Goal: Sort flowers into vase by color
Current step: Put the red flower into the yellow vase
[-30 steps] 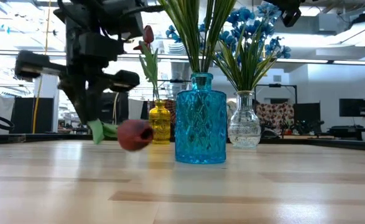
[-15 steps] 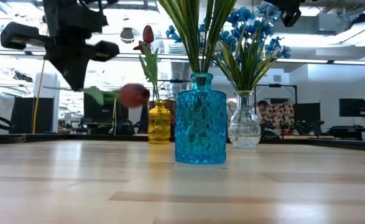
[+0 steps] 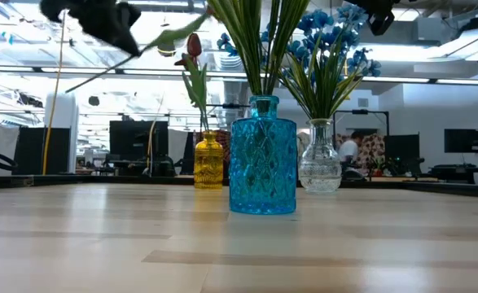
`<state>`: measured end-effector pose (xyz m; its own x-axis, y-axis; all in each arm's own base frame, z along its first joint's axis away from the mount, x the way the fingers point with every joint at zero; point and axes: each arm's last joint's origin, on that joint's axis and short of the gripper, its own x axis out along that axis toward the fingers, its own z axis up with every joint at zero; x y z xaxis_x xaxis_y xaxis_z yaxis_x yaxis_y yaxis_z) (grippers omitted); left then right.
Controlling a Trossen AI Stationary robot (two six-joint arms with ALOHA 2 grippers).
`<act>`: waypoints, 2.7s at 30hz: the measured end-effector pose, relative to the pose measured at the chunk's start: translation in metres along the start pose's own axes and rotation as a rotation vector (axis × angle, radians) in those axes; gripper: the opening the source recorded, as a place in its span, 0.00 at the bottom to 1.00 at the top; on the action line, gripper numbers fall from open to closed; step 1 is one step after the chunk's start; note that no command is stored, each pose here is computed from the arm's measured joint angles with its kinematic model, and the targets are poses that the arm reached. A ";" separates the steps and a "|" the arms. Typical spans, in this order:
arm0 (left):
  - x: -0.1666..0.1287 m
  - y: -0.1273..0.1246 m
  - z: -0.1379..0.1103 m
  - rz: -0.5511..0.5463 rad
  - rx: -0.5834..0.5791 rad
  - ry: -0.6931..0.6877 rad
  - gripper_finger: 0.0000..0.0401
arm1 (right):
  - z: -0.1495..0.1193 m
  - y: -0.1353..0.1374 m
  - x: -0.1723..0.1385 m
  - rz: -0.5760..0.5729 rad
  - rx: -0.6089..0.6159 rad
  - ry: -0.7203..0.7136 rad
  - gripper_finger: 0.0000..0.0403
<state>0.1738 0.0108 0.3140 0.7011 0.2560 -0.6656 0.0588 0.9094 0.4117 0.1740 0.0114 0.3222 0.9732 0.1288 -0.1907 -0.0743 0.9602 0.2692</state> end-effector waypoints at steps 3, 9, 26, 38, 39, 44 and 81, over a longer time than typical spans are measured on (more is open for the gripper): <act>-0.006 0.007 0.006 0.057 -0.067 -0.124 0.00 | 0.000 0.000 0.000 0.000 -0.001 0.000 0.58; 0.011 0.004 0.007 0.133 -0.118 -0.405 0.00 | 0.000 0.000 0.000 0.000 -0.001 0.001 0.58; 0.035 -0.018 -0.044 0.609 -0.239 -1.097 0.00 | 0.000 0.000 0.000 -0.001 -0.010 0.001 0.58; 0.047 0.024 -0.067 0.730 -0.448 -1.148 0.00 | 0.000 0.000 0.000 -0.001 -0.012 0.000 0.58; 0.049 0.028 -0.071 0.746 -0.472 -1.141 0.00 | 0.000 0.000 0.000 -0.001 -0.012 0.001 0.58; 0.059 0.047 -0.086 0.741 -0.546 -1.149 0.00 | 0.000 0.000 0.000 -0.001 -0.055 0.000 0.58; 0.124 0.090 -0.063 0.550 -0.590 -1.148 0.00 | -0.005 -0.003 0.012 -0.016 -0.057 0.048 0.58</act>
<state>0.2211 0.1445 0.2296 0.7356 0.4731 0.4848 -0.5119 0.8570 -0.0598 0.1851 0.0117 0.3142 0.9629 0.1237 -0.2399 -0.0725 0.9747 0.2114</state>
